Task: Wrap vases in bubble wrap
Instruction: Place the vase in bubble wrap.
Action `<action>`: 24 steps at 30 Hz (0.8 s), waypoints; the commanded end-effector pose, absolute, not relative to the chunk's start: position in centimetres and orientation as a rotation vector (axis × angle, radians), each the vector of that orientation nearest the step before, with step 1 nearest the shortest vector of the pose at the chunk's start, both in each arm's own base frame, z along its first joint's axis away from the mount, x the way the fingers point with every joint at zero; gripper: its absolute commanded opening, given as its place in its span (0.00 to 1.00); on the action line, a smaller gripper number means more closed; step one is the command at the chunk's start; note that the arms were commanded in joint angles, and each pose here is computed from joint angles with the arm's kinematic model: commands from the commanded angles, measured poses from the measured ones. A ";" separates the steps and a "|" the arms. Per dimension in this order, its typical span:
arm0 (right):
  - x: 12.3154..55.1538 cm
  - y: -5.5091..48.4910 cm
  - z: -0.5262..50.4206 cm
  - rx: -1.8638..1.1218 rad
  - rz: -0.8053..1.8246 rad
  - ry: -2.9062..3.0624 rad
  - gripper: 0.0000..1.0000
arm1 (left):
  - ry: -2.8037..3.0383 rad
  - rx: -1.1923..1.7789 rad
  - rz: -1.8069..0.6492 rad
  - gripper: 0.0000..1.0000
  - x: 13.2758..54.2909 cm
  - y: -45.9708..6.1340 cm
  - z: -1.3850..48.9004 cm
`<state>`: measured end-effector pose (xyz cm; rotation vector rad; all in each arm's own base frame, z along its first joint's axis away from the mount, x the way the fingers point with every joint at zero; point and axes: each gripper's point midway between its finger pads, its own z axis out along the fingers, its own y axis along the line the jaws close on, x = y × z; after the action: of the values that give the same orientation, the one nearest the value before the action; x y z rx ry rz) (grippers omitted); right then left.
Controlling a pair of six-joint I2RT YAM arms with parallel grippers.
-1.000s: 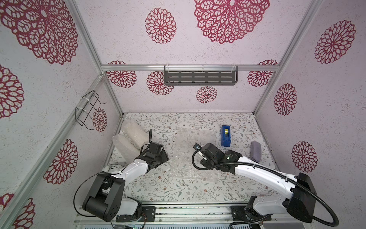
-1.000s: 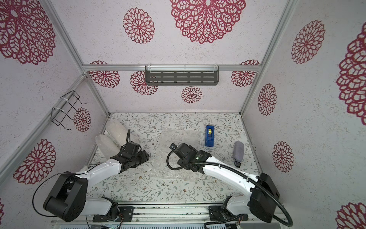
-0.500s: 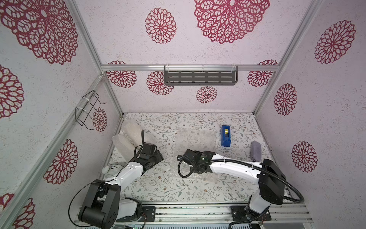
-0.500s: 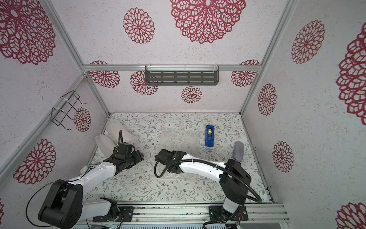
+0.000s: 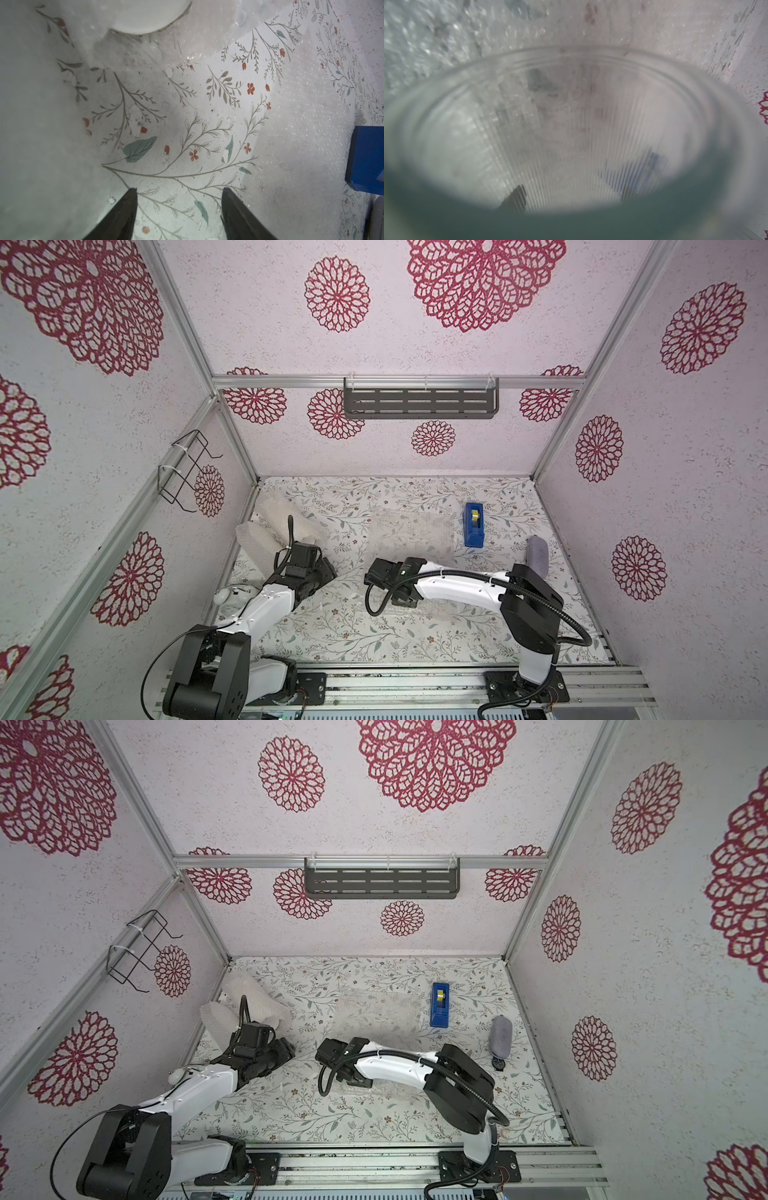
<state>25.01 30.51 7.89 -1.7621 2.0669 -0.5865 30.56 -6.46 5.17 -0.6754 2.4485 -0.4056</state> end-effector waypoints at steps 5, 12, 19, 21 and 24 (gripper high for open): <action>25.9 31.1 8.0 -1.754 -0.641 2.041 0.54 | 2.434 -0.669 -0.447 0.67 30.8 -6.6 4.9; 26.3 31.4 8.0 -1.725 -0.630 2.015 0.70 | 2.437 -0.655 -0.464 0.67 31.1 -6.9 5.2; 26.5 31.1 8.7 -1.684 -0.635 1.999 0.88 | 2.432 -0.647 -0.493 0.67 31.3 -7.3 5.5; 26.5 31.1 9.4 -1.666 -0.624 1.994 0.90 | 2.429 -0.642 -0.508 0.67 31.5 -7.5 5.8; 26.3 30.8 10.2 -1.649 -0.606 1.992 0.92 | 2.424 -0.632 -0.527 0.67 31.8 -7.8 6.2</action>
<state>25.90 31.05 6.83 -1.7310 2.0293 -0.6120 30.57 -7.34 4.98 -0.6619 2.4606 -0.4887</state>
